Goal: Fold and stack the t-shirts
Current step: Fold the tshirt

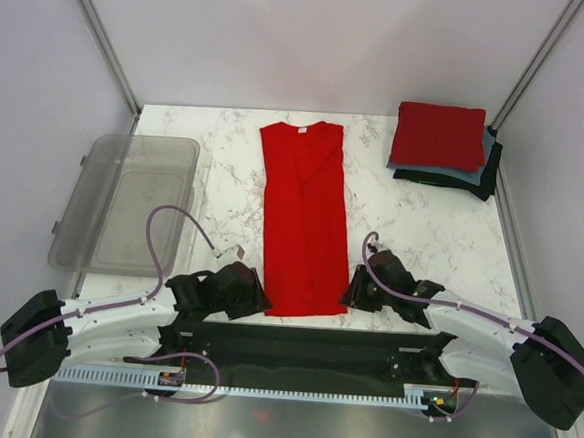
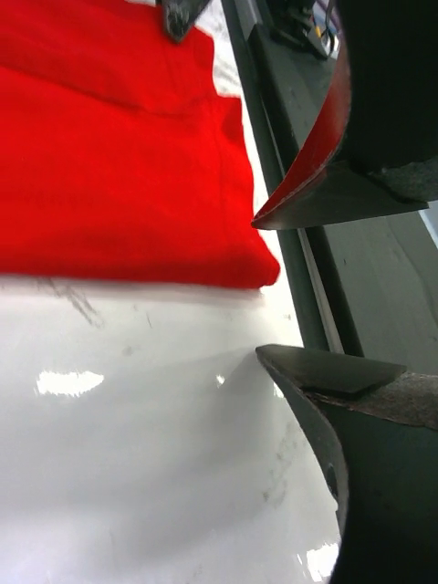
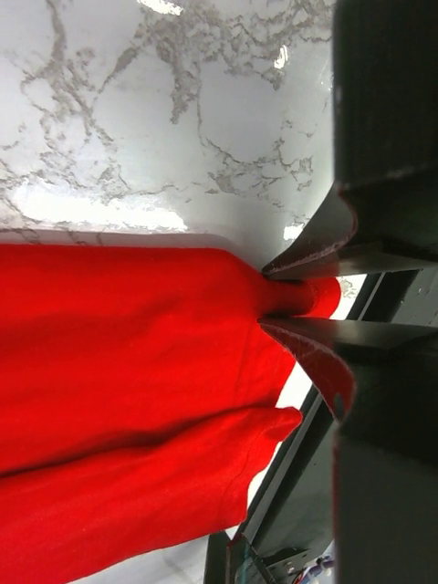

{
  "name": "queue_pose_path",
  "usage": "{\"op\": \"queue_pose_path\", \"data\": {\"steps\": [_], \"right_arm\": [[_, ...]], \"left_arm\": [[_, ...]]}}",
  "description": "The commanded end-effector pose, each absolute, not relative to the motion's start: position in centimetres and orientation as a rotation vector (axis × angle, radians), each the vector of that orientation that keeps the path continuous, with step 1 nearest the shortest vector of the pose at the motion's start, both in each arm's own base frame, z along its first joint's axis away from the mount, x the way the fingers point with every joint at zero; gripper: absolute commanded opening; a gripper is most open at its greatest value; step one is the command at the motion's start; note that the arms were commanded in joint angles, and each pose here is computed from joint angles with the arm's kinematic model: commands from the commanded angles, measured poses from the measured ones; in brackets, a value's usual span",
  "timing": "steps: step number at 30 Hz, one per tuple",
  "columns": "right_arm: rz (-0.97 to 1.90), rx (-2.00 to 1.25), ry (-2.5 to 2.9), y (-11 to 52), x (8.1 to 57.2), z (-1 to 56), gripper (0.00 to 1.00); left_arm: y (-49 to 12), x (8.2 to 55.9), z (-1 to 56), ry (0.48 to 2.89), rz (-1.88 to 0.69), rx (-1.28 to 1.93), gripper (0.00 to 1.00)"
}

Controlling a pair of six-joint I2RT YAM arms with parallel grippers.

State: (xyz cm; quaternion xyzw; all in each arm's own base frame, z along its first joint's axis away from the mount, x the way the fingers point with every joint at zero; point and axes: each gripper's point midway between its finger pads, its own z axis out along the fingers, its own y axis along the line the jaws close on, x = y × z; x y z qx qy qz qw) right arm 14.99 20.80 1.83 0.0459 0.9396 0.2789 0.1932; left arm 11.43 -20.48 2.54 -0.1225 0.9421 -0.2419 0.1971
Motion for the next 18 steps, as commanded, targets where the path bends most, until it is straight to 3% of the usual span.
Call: {"op": "queue_pose_path", "data": {"steps": [1, 5, 7, 9, 11, 18], "right_arm": [[0.66, 0.093, 2.71, 19.0, 13.7, -0.3, 0.29], [0.662, 0.091, 2.717, 18.9, 13.6, -0.4, 0.22], [0.67, 0.093, 2.718, 19.0, 13.4, -0.3, 0.19], [0.676, 0.097, 2.713, 18.9, 13.3, -0.2, 0.12], [0.681, 0.104, 2.713, 18.9, 13.2, -0.2, 0.02], [0.75, 0.131, 2.755, 19.0, 11.5, 0.3, 0.0]], "left_arm": [[-21.2, 12.2, 2.0, 2.602, -0.707, -0.402, 0.58], [-21.5, 12.3, 1.5, 2.601, -0.72, -0.411, 0.47], [-21.7, 12.3, 1.4, 2.598, -0.724, -0.405, 0.26], [-21.7, 12.4, 1.5, 2.594, -0.727, -0.401, 0.18], [-21.8, 12.4, 1.6, 2.592, -0.733, -0.399, 0.03], [-22.5, 10.8, 3.0, 2.639, -0.817, -0.346, 0.02]]}}
